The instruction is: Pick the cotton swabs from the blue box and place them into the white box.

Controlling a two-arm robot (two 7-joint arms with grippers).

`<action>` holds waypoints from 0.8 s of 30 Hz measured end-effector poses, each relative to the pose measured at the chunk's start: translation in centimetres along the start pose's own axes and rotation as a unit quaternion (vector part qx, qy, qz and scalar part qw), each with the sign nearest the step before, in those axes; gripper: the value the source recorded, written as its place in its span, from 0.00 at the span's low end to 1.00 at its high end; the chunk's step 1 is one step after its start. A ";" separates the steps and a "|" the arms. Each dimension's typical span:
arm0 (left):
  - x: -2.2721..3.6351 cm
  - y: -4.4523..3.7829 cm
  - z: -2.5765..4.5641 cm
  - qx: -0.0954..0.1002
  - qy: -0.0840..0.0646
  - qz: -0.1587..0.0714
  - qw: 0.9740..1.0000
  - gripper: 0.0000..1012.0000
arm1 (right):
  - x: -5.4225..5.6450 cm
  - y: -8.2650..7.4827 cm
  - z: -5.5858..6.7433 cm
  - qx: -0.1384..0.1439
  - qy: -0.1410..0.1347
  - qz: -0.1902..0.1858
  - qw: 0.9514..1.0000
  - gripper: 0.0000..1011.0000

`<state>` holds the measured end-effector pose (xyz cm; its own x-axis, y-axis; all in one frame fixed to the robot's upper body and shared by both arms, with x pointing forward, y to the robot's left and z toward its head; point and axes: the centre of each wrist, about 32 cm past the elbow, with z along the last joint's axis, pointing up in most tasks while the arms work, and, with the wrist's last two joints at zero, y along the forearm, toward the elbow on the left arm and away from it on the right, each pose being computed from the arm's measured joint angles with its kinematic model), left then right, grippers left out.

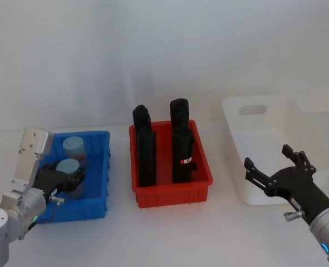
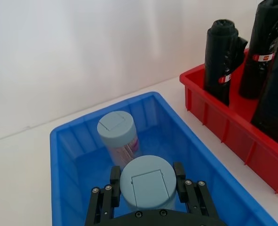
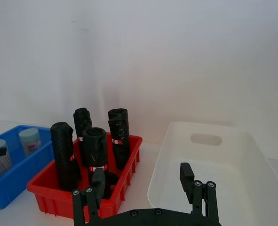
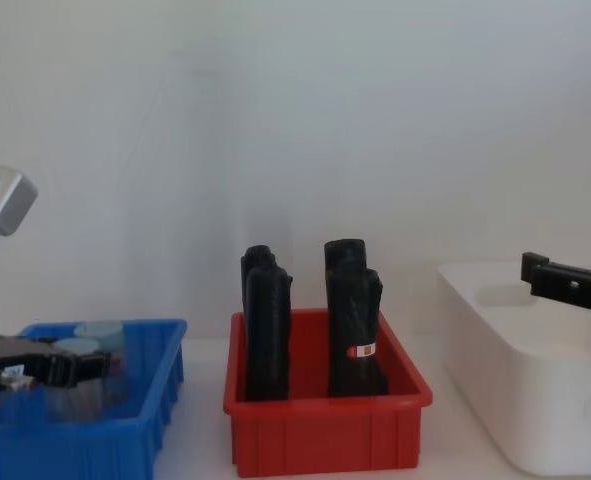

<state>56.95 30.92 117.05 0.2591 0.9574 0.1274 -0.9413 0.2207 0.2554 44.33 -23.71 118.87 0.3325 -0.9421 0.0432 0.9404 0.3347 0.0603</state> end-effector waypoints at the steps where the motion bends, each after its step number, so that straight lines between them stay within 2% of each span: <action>1: -0.01 0.06 0.15 -0.002 -0.002 -0.001 1.000 0.67 | 0.0 0.0 0.0 0.000 0.000 0.000 1.000 0.99; 5: -0.13 0.49 1.06 -0.013 -0.013 -0.008 1.000 0.67 | 0.0 0.0 0.0 0.000 0.000 0.000 1.000 0.99; 8: -0.32 1.06 2.30 -0.026 -0.025 -0.018 0.999 0.67 | 0.0 0.0 0.0 0.000 0.000 0.000 1.000 0.99; 12: -0.53 1.62 3.38 -0.035 -0.034 -0.030 0.998 0.67 | 0.0 0.0 0.0 0.000 0.000 0.000 1.000 0.99; 14: -0.76 2.15 4.34 -0.041 -0.043 -0.042 0.997 0.67 | 0.0 0.0 0.0 0.000 0.000 0.000 1.000 0.99; 17: -0.92 2.58 5.11 -0.047 -0.049 -0.052 0.996 0.67 | 0.0 0.0 0.0 0.000 0.000 0.000 1.000 0.99; 18: -1.02 2.85 5.56 -0.049 -0.053 -0.059 0.996 0.67 | 0.0 0.0 0.0 0.000 0.000 0.000 1.000 0.99; 19: -1.02 2.85 5.56 -0.049 -0.053 -0.059 0.996 0.67 | 0.0 0.0 0.0 0.000 0.000 0.000 1.000 0.99; 20: -1.12 3.14 6.07 -0.053 -0.057 -0.066 0.995 0.67 | 0.0 0.0 0.0 0.000 0.000 0.000 1.000 0.99; 24: -1.36 3.88 7.26 -0.057 -0.066 -0.090 0.992 0.67 | 0.0 0.0 0.0 0.000 0.000 0.000 1.000 0.99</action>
<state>54.51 29.12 124.82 0.4440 0.8698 0.2154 -0.8937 0.4125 0.1765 44.33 -23.71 118.87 0.3325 -0.9421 0.0433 0.9404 0.3347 0.0604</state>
